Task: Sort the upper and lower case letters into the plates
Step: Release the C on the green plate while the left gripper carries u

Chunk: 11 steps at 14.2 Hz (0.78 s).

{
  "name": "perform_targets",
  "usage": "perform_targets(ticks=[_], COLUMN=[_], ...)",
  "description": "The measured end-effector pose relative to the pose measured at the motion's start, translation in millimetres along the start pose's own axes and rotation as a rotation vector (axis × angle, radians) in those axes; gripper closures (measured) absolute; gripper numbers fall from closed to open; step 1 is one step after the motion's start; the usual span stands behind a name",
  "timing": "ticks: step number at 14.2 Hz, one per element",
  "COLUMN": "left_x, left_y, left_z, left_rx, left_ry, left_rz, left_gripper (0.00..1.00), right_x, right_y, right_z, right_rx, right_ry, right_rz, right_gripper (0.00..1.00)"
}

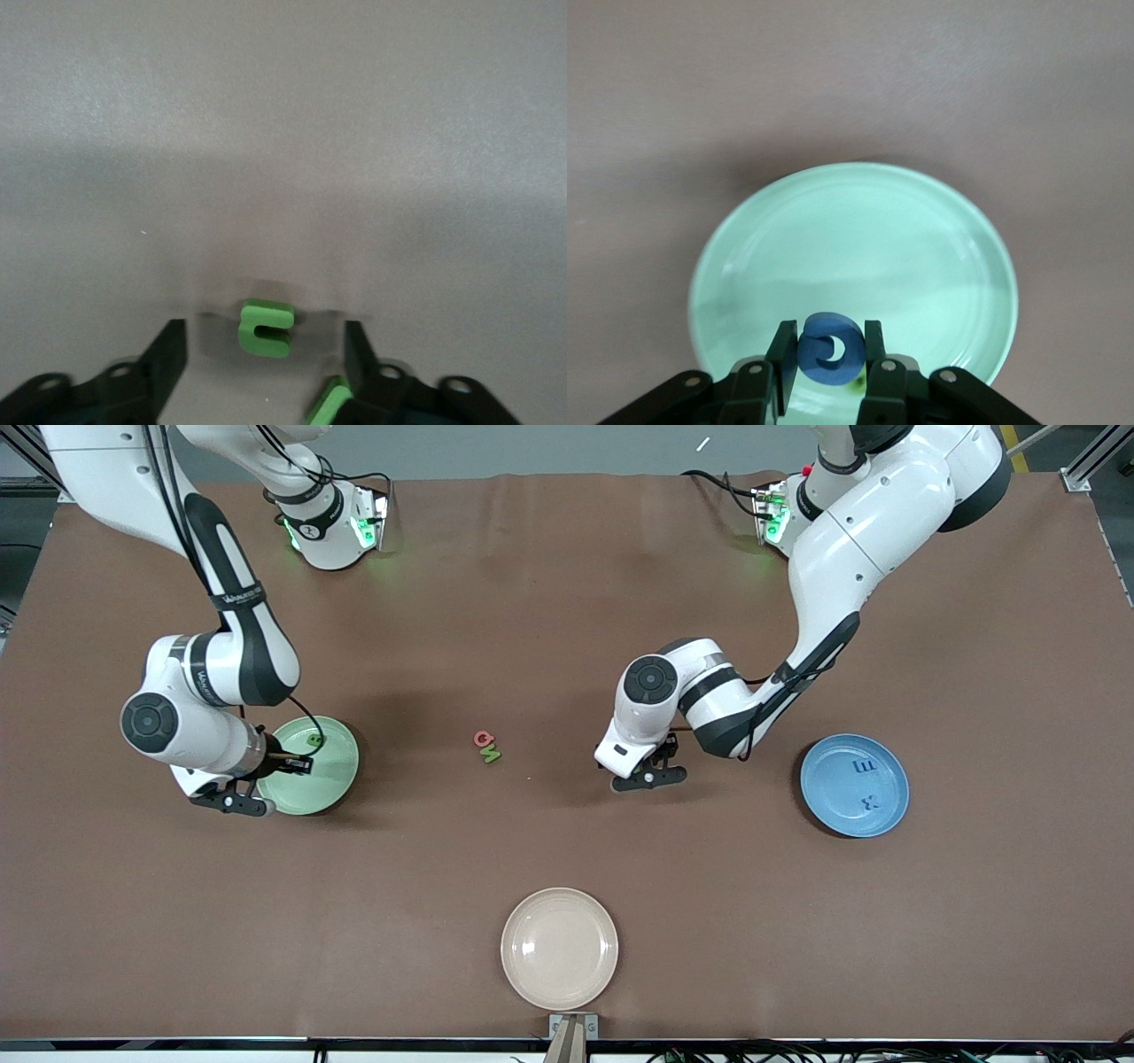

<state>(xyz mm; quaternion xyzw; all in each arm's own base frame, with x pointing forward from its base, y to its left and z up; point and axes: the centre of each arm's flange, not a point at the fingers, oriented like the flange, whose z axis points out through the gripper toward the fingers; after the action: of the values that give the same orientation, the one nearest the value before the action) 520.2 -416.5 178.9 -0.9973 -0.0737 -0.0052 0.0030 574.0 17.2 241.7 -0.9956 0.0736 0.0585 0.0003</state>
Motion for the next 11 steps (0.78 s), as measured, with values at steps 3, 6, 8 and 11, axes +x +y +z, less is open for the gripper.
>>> perform_targets(ticks=[3,6,8,11], left_x=[0,0,1,4], left_y=[-1,0,0,-1], left_z=[3,3,3,3], left_rx=[0.002,-0.001,-0.001,-0.001], left_ry=[-0.005,-0.005,-0.003,0.000], left_rz=[-0.001,-0.002,-0.003,-0.007], left_gripper=[0.47,0.57,0.64,0.73], right_x=[-5,-7,-11,-14], right_y=[45,54,47,37], right_z=[22,30,34,46], right_rx=[0.006,0.014,0.028,0.033], right_ry=[0.023,0.011,0.000,-0.012], right_rz=[-0.058,-0.061,-0.061,-0.069], right_gripper=[0.66,0.66,0.66,0.66])
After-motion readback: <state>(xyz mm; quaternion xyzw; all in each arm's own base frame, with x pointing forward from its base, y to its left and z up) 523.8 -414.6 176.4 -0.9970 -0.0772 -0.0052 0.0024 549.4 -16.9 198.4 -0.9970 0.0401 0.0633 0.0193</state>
